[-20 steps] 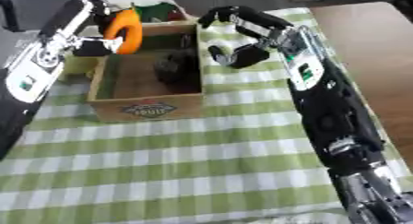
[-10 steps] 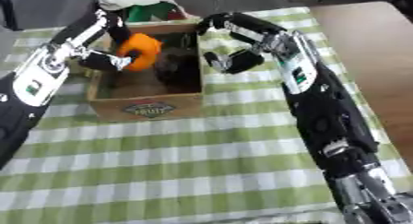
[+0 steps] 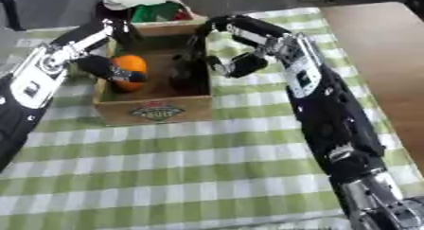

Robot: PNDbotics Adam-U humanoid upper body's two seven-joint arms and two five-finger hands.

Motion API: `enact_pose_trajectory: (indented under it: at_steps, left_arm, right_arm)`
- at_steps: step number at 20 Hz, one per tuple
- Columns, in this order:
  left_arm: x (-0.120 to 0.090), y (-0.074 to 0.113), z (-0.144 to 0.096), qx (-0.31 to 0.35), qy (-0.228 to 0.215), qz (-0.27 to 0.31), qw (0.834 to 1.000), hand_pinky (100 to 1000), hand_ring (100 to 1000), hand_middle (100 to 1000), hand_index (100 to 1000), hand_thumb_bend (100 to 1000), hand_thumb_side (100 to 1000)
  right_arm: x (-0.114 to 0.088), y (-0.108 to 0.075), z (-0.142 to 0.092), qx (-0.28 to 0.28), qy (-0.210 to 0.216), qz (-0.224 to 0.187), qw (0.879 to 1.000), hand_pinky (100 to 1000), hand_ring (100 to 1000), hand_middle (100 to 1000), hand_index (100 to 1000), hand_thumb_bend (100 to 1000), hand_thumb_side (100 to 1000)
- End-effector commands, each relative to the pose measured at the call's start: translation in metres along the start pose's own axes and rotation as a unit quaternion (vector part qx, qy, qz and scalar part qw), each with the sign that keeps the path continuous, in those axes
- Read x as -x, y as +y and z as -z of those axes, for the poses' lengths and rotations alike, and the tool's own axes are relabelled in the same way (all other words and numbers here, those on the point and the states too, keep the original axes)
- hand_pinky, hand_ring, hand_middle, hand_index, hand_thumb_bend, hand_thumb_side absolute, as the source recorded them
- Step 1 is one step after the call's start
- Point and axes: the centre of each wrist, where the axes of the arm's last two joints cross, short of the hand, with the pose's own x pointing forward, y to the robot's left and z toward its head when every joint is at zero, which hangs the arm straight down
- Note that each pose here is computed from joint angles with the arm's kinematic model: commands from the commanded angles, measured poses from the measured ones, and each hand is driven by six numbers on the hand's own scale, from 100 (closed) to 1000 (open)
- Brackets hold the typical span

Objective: Pick up objects on the table and place them in the box.

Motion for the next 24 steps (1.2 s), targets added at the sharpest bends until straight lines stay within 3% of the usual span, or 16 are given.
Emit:
enact_pose_trajectory:
  at_steps: [1,4,8,12,13,17,24]
  left_arm:
    - [-0.002,0.040,-0.017,-0.055,0.005,0.021,0.998,724,712,721,784,814,646]
    - [0.001,0.058,-0.034,-0.103,0.027,0.022,0.994,704,669,670,761,689,539]
    - [0.025,0.069,-0.066,-0.145,0.100,0.030,0.984,699,660,657,752,556,384]
    - [0.040,0.066,-0.078,-0.151,0.146,0.043,0.977,699,660,657,752,551,377]
    - [0.042,0.065,-0.080,-0.149,0.151,0.044,0.976,700,665,660,751,521,298]
    - [0.069,0.050,-0.096,-0.096,0.223,0.045,0.969,702,673,667,755,498,259]
    - [0.091,0.024,-0.091,-0.062,0.241,0.061,0.967,715,716,719,792,523,261]
  right_arm:
    - [0.002,-0.012,-0.005,-0.003,-0.004,-0.019,1.000,923,1000,800,918,100,251]
    - [0.004,-0.012,-0.008,-0.001,0.002,-0.018,1.000,922,1000,800,918,100,251]
    - [0.007,-0.012,-0.012,0.002,0.009,-0.019,1.000,922,1000,800,919,100,251]
    - [0.008,-0.012,-0.013,0.004,0.011,-0.019,1.000,922,1000,800,919,100,251]
    - [0.008,-0.013,-0.014,0.004,0.012,-0.020,1.000,922,1000,801,919,100,251]
    - [0.008,-0.015,-0.014,0.008,0.011,-0.022,1.000,921,1000,801,920,100,251]
    - [0.008,-0.019,-0.015,0.012,0.007,-0.024,1.000,921,1000,801,920,100,252]
